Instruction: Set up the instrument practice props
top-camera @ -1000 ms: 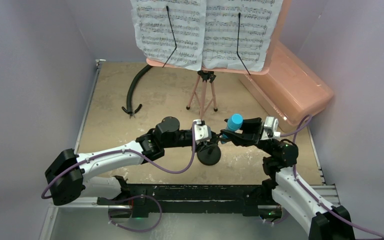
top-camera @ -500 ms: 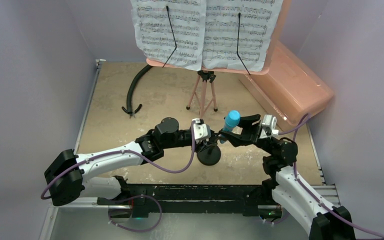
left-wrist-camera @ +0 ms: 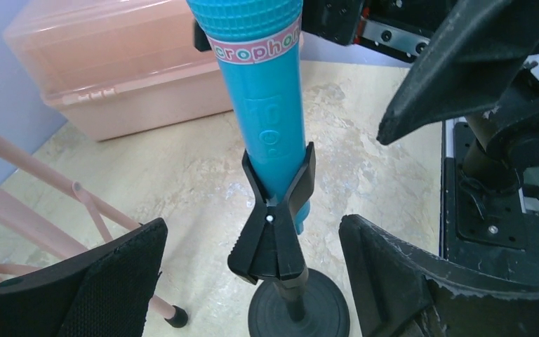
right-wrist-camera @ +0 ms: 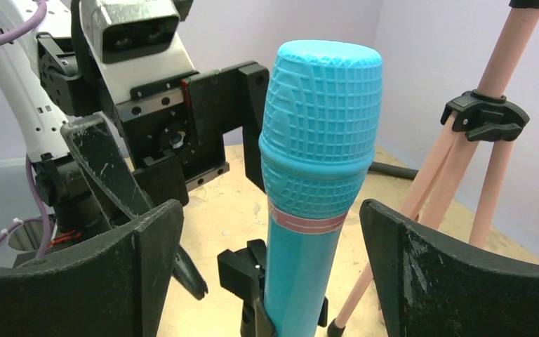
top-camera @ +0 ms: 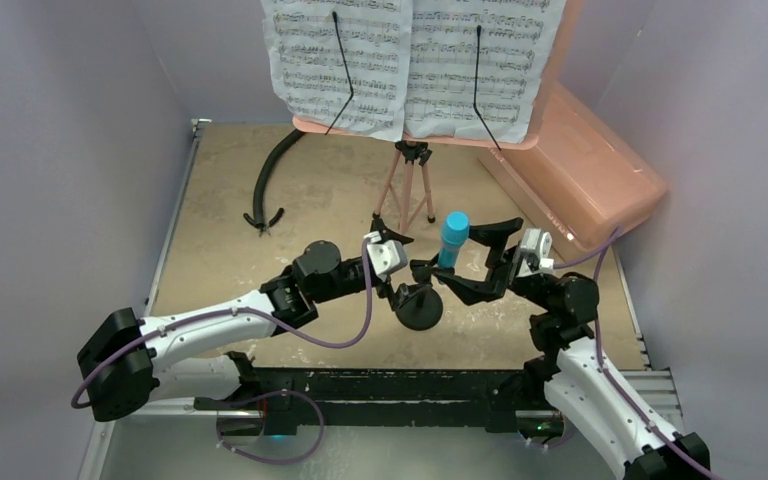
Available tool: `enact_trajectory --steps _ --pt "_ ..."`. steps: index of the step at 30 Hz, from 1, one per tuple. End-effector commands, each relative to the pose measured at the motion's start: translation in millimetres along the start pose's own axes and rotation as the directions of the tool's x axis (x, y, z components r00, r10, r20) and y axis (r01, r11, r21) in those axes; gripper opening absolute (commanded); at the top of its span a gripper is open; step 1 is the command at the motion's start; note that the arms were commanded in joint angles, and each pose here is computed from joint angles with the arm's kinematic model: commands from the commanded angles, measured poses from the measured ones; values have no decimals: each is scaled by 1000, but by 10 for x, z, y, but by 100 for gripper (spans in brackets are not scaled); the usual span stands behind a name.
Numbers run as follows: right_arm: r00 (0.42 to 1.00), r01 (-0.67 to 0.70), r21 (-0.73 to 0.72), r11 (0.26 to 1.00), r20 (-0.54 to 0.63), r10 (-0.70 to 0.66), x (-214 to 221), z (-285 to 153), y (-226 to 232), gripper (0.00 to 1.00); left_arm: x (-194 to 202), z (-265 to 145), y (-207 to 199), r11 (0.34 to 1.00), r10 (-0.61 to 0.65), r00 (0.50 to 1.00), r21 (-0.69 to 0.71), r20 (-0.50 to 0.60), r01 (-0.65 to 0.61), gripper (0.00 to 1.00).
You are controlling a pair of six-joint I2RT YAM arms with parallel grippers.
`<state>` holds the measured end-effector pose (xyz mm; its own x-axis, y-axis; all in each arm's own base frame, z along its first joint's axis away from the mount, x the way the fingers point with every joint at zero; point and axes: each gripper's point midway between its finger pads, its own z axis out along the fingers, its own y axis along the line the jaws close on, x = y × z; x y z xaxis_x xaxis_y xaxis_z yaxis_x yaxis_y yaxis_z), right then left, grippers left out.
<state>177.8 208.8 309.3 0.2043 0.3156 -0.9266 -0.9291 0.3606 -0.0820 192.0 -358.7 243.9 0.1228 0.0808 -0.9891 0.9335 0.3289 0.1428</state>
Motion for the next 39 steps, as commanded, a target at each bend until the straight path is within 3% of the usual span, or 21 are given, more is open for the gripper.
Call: enact_trajectory --steps 1,11,15,23,28,32,39 --pt "999 45 29 999 3 -45 -134 12 -32 98 -274 -48 106 998 -11 994 -64 106 18 92" --pt "988 27 227 973 -154 8 -23 -282 -129 98 -362 -251 271 983 -4 989 -178 151 31 93" --pt "985 7 333 943 -164 51 -28 -462 -146 98 -366 -400 350 968 -23 985 -242 172 64 93" --pt "971 -114 527 842 -122 208 68 -753 -218 98 -229 -661 495 919 -100 980 -363 171 157 93" --pt "957 -167 652 739 -72 280 118 -884 -394 98 -108 -806 607 864 -160 970 -449 183 227 93" --pt "950 -194 679 708 -50 308 141 -864 -480 98 -41 -885 697 811 -215 955 -509 202 290 99" --pt "920 -250 736 630 -24 392 318 -814 -686 97 194 -812 784 772 -334 929 -520 158 366 99"
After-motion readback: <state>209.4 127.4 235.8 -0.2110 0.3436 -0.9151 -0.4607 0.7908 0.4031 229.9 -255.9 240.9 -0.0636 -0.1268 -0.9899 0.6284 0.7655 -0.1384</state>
